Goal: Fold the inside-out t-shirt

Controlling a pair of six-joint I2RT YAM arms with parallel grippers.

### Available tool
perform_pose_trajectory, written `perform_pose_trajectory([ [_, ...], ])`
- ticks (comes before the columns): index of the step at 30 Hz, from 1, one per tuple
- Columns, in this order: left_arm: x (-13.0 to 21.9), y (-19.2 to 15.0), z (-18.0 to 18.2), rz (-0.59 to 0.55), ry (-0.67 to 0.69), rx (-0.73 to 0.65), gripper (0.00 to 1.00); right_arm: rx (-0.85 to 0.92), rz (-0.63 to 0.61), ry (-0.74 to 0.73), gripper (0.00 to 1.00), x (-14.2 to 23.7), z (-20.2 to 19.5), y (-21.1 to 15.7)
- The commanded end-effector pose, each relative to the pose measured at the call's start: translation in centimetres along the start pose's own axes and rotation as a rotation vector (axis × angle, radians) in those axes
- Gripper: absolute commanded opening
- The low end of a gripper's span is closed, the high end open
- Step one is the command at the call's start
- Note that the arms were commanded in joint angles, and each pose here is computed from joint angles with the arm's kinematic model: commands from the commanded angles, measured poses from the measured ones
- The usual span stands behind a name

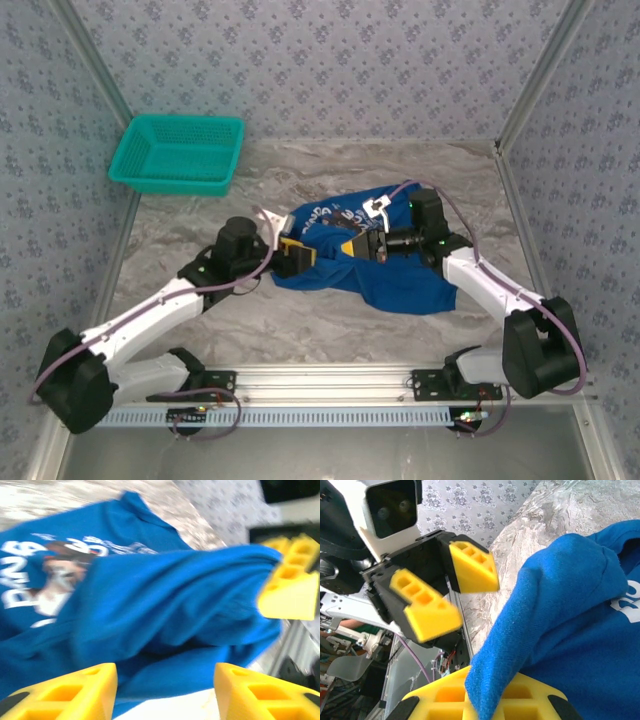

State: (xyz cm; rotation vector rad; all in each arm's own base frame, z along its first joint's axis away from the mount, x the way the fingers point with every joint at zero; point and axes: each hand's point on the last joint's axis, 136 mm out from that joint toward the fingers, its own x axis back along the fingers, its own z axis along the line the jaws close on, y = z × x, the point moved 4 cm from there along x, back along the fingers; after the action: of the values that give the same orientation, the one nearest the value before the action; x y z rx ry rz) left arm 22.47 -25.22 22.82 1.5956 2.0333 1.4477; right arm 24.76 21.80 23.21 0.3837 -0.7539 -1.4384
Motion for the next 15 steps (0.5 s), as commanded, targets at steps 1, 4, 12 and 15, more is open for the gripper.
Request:
perform_pose_trajectory([
  [1,-1.3,0.4,-3.1,0.065,-0.147,-0.113,0.47,0.026,0.010,0.004,0.06,0.1,0.5,0.4],
  [4,-2.8,0.6,-2.4,0.102,-0.102,-0.120,0.41,0.036,0.006,-0.003,0.05,0.2,0.7,0.5],
  [12,-5.5,1.1,-1.0,0.149,-0.050,-0.127,0.46,0.041,0.002,-0.014,0.05,0.4,0.9,0.5],
  [15,-5.7,0.6,-0.5,0.163,-0.034,-0.131,0.48,0.046,-0.010,-0.027,0.04,0.7,1.0,0.7],
])
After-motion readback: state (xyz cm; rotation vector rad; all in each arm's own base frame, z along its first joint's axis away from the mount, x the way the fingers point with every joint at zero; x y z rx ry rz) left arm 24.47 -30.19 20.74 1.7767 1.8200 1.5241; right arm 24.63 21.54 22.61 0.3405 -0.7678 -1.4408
